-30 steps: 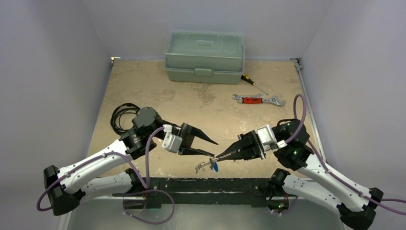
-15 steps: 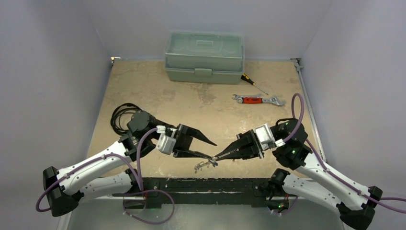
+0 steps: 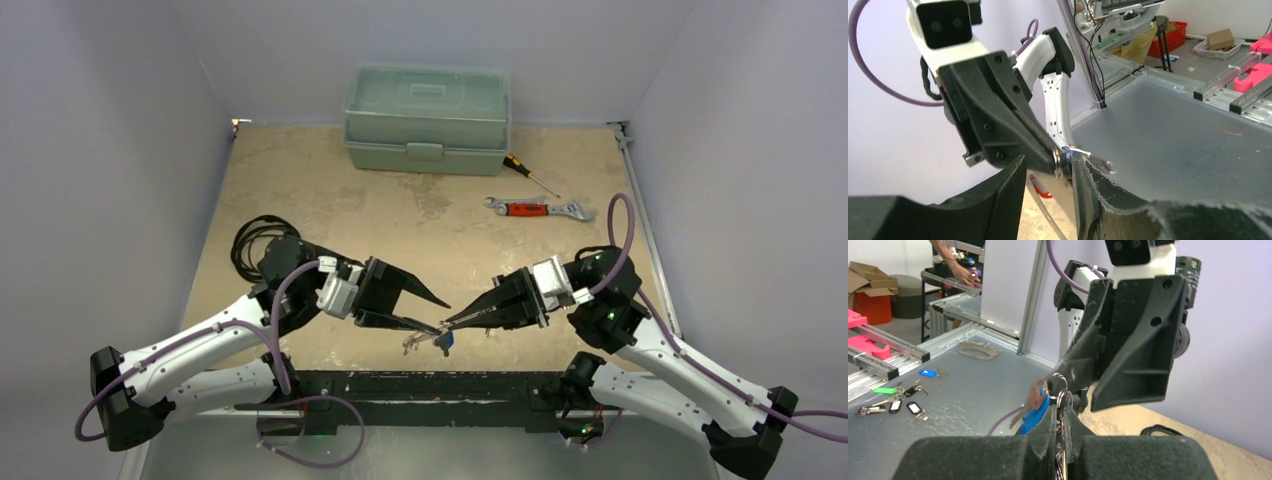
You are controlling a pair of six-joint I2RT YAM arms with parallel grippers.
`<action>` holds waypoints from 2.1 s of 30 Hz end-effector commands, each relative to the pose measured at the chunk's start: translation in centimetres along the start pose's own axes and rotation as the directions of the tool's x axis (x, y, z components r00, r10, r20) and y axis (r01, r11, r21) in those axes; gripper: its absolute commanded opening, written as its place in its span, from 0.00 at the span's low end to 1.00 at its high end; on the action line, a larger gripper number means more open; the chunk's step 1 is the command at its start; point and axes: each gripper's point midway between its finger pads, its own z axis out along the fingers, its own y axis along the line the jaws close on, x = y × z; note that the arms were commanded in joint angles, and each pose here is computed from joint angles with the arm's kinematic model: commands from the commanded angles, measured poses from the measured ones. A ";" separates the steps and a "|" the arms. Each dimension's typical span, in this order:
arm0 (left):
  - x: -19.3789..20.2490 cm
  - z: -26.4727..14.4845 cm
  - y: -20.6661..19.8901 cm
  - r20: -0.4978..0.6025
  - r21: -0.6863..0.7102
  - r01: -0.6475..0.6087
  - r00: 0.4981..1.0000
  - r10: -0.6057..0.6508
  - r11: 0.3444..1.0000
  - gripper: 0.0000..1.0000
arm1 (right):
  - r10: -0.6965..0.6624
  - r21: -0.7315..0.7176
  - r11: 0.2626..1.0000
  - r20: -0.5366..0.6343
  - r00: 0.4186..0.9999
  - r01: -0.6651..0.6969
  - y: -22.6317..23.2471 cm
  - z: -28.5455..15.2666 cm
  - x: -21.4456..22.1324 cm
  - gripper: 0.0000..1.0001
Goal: Put the keys on the keyring
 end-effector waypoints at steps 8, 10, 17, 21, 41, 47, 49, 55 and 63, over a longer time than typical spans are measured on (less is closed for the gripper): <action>-1.2 0.6 -0.4 0.014 0.041 0.013 1.000 -0.014 0.999 0.40 | -0.049 0.103 0.994 0.000 0.999 0.048 -2.3 0.1 -0.2 0.00; -0.6 0.5 0.1 -0.016 0.017 0.014 1.000 -0.013 1.000 0.38 | -0.053 0.095 0.994 0.006 0.999 0.052 -2.2 0.1 -0.5 0.00; -3.2 -0.6 1.8 -0.068 -0.115 -0.112 0.992 0.104 0.987 0.49 | -0.078 0.076 0.994 0.016 0.997 0.077 -1.2 -0.2 -1.6 0.00; -4.5 -0.9 2.5 -0.088 -0.158 -0.142 0.988 0.129 0.977 0.51 | -0.103 0.043 0.994 0.031 0.994 0.101 -0.2 -0.4 -2.4 0.00; 0.2 0.0 1.5 -0.121 -0.044 -0.029 0.992 0.024 0.999 0.27 | -0.148 0.044 0.988 0.092 0.985 0.145 0.3 -0.5 -4.1 0.00; 0.0 0.2 1.5 -0.093 -0.045 -0.025 0.995 0.020 0.999 0.26 | -0.137 0.074 0.989 0.076 0.988 0.131 -0.6 -0.4 -3.5 0.00; -0.2 0.3 1.5 -0.081 -0.041 -0.024 0.996 0.020 0.999 0.26 | -0.126 0.079 0.990 0.067 0.990 0.121 -0.9 -0.3 -3.0 0.00; -1.0 0.4 1.0 -0.050 -0.020 -0.016 0.999 0.015 1.000 0.26 | -0.103 0.141 0.985 0.016 0.995 0.100 -2.4 -0.3 -1.5 0.00; 0.0 -0.3 2.5 -0.123 -0.131 -0.004 0.992 -0.012 0.991 0.33 | -0.108 0.217 0.969 -0.070 0.992 0.121 -4.0 -1.0 -0.3 0.00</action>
